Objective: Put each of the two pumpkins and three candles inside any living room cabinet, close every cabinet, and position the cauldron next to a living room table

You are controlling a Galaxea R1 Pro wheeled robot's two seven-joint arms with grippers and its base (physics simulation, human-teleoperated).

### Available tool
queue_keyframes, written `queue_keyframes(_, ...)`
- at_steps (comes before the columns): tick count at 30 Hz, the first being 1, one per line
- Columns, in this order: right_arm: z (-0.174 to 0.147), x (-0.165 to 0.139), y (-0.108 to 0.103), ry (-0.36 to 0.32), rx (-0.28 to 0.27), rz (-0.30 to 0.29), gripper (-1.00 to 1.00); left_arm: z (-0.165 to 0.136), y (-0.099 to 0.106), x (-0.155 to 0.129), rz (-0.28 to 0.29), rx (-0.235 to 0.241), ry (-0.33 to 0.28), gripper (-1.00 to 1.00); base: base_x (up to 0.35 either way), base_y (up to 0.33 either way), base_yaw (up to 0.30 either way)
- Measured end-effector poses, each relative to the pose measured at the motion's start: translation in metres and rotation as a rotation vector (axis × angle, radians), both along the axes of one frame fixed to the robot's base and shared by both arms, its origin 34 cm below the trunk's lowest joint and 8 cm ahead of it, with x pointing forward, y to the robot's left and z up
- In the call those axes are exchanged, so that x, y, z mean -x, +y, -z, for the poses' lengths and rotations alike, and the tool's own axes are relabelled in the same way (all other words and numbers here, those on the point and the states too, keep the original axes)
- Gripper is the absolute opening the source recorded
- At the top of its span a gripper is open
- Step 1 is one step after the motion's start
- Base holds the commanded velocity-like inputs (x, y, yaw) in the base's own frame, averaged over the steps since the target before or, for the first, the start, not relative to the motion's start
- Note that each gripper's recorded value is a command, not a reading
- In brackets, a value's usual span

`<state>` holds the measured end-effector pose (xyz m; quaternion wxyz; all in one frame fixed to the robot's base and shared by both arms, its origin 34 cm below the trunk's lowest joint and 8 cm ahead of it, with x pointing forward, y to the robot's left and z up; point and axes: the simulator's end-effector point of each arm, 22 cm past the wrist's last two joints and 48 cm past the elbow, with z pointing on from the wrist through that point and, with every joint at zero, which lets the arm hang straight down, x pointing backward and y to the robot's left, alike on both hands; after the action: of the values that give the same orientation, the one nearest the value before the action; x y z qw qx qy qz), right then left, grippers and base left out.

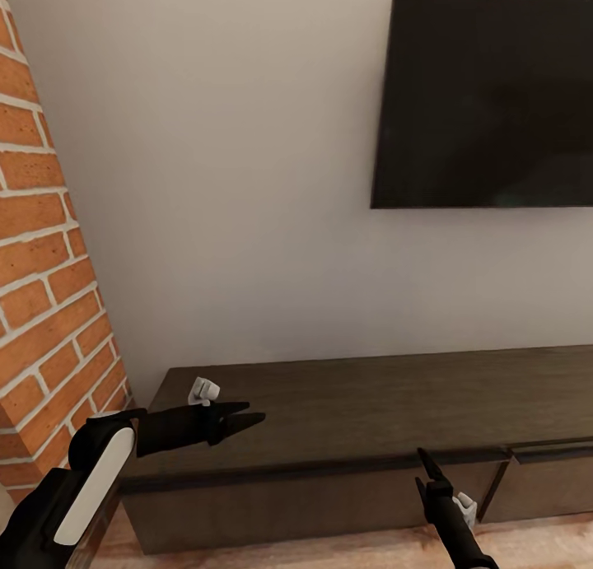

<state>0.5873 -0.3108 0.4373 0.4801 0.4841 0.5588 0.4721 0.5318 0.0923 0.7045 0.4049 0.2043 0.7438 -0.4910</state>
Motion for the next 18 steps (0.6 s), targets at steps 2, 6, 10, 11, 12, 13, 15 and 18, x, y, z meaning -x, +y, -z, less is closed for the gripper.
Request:
queue_keyframes(2, 0.002, 0.001, 0.0, 0.0, 0.0, 0.0, 1.0, 0.002, 0.0, 0.001, 0.0, 0.0, 0.0, 1.0, 0.001, 0.0, 0.0)
queue_keyframes(6, 0.011, 0.003, 0.0, 0.0, 0.0, 0.0, 1.0, 0.011, 0.0, 0.003, 0.0, 0.0, 0.0, 1.0, 0.0, 0.0, 0.0)
queue_keyframes(10, 0.014, 0.004, 0.0, 0.0, 0.0, 0.0, 1.0, 0.013, 0.0, 0.004, 0.0, 0.001, 0.0, 1.0, 0.0, 0.0, 0.0)
queue_keyframes(11, 0.014, 0.004, 0.0, 0.0, 0.0, 0.0, 1.0, 0.013, 0.0, 0.004, 0.0, 0.001, 0.0, 1.0, 0.0, 0.0, 0.0)
queue_keyframes(12, 0.016, 0.004, 0.0, 0.0, 0.0, 0.0, 1.0, 0.016, 0.0, 0.004, 0.0, 0.0, 0.0, 1.0, 0.0, 0.0, 0.0)
queue_keyframes(13, 0.018, 0.005, 0.0, 0.001, 0.0, 0.0, 1.0, 0.018, 0.0, 0.005, 0.0, 0.0, 0.0, 1.0, 0.0, 0.0, 0.0)
queue_keyframes(15, 0.023, 0.006, 0.0, 0.0, 0.0, 0.0, 1.0, 0.022, 0.0, 0.006, 0.0, 0.0, 0.0, 1.0, 0.0, 0.0, 0.0)
queue_keyframes(18, 0.029, 0.008, 0.0, 0.0, -0.001, 0.0, 1.0, 0.029, 0.0, 0.008, 0.0, 0.0, 0.0, 1.0, 0.0, 0.0, 0.0)
